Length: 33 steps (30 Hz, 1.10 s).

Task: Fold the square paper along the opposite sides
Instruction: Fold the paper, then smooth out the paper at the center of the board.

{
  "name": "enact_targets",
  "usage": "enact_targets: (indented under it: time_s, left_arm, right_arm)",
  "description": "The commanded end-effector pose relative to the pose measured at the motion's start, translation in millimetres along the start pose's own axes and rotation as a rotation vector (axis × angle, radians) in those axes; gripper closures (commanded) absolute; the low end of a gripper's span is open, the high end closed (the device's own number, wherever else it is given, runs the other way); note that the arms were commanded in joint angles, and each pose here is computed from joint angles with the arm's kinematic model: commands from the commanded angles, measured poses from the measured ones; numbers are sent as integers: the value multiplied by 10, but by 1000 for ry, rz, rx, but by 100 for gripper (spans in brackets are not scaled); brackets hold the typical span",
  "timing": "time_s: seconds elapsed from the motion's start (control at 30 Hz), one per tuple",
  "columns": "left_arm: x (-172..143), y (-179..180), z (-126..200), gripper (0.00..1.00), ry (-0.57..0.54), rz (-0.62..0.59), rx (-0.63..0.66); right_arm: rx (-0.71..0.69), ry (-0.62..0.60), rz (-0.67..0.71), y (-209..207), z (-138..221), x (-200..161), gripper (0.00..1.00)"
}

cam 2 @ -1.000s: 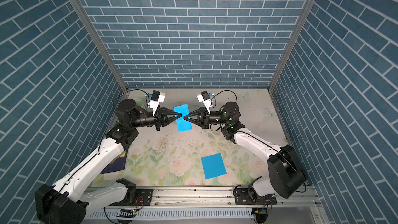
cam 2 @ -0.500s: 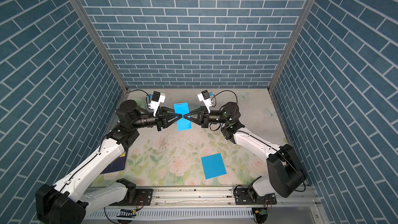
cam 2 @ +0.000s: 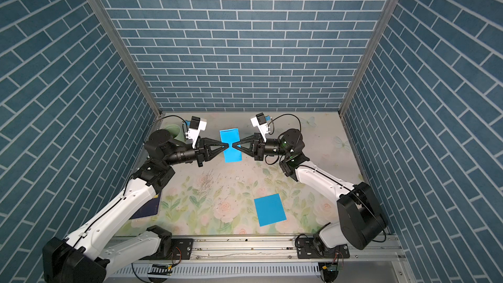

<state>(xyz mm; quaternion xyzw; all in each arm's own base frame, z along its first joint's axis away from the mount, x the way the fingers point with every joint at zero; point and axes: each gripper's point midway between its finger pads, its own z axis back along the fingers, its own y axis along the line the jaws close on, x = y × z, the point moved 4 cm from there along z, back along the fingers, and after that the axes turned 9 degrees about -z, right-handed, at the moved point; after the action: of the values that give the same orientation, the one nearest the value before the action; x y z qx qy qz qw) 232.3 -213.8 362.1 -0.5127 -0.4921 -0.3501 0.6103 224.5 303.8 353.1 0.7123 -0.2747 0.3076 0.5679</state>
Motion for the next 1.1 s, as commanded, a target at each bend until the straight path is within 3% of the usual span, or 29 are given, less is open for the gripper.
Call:
enact_targets:
  time_s: [0.0,0.03,0.17,0.33,0.57,0.77,0.9,1.07]
  left_arm:
    - [32,-4,5,100,-16,-13,10]
    - [32,15,4,100,-14,-5,19]
    - [-71,177,28,100,112,69,108]
    - [-528,566,193,100,352,207,317]
    - [-1595,863,351,100,620,424,446]
    - [-1957,930,241,100,754,513,378]
    - [-2179,1160,171,100,890,512,386]
    - [-2266,1523,-119,100,981,446,231]
  right_arm:
    - [8,-21,21,38,16,36,100]
    - [7,-21,20,36,21,31,100]
    - [-39,-15,25,-13,129,-13,57]
    - [-262,-41,72,-229,377,-191,36]
    - [-607,-33,143,-591,644,-636,35]
    - [-656,-56,299,-659,548,-806,39]
    - [-668,-32,439,-733,435,-910,39]
    - [-727,29,481,-1015,334,-1097,40]
